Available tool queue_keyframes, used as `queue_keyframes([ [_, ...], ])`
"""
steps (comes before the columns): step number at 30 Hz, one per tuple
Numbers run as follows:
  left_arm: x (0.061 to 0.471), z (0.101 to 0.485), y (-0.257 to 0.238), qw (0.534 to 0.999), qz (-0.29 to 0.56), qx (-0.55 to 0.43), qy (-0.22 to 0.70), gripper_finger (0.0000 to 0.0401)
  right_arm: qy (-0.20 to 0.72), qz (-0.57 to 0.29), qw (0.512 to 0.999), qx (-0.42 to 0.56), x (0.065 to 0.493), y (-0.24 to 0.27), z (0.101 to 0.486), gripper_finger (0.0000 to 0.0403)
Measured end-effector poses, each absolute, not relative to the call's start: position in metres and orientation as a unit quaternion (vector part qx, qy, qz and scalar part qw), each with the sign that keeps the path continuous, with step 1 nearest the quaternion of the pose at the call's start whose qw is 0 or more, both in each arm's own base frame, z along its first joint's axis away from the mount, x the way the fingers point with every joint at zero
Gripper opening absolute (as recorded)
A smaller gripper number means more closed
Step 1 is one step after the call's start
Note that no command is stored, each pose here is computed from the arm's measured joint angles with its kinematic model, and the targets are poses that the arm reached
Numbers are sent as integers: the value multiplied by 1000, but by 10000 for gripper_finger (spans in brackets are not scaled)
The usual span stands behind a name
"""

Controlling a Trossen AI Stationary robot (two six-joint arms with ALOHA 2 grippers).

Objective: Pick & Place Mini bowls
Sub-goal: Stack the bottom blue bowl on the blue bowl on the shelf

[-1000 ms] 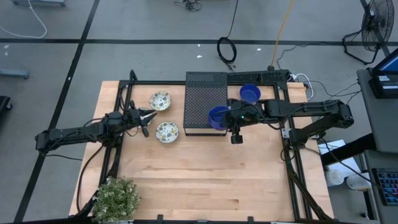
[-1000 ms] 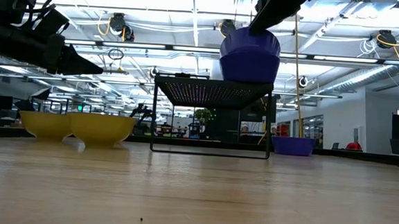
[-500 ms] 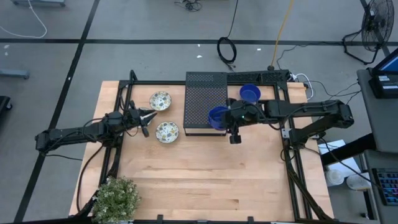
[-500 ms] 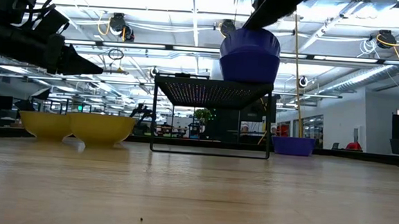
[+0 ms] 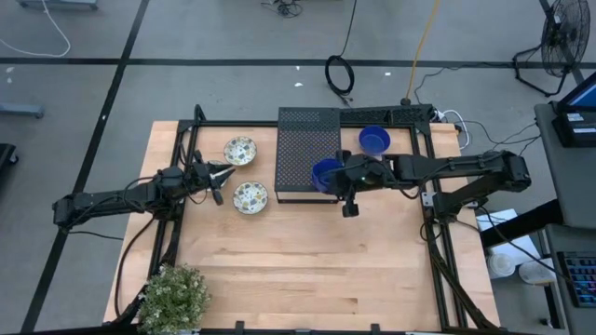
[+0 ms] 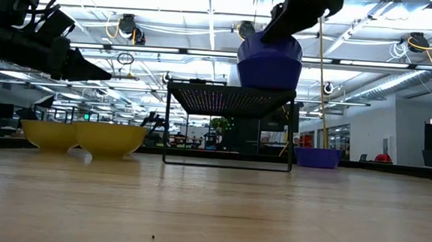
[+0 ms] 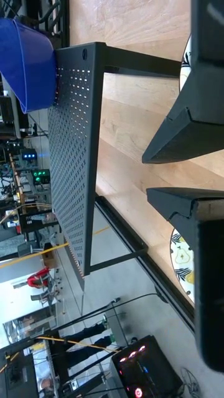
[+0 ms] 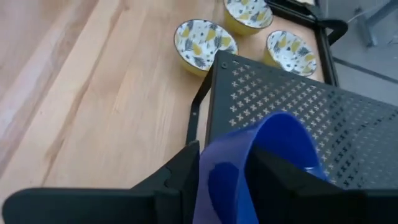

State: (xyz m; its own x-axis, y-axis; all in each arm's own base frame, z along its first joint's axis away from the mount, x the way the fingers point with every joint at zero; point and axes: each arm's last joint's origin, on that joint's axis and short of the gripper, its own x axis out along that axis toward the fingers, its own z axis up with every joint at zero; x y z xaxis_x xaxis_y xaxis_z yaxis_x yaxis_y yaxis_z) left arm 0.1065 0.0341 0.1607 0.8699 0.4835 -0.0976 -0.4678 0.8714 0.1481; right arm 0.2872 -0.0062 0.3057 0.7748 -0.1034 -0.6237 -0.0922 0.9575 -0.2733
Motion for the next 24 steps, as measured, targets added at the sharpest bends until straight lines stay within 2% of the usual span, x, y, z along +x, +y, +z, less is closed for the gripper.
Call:
queue_keyframes([
  [6, 106, 161, 34, 965, 246, 60, 66, 77, 310, -50, 936, -159, 283, -9, 316, 107],
  [13, 107, 161, 34, 965, 246, 60, 66, 77, 286, -53, 942, -170, 284, -9, 322, 96],
  [17, 106, 161, 34, 965, 246, 60, 66, 77, 291, -62, 932, -205, 284, -7, 322, 70],
  [22, 106, 161, 34, 965, 246, 60, 66, 77, 300, -110, 900, -295, 283, 3, 324, 10],
  [24, 107, 161, 34, 965, 246, 60, 66, 77, 306, -137, 884, -324, 282, 8, 324, 6],
])
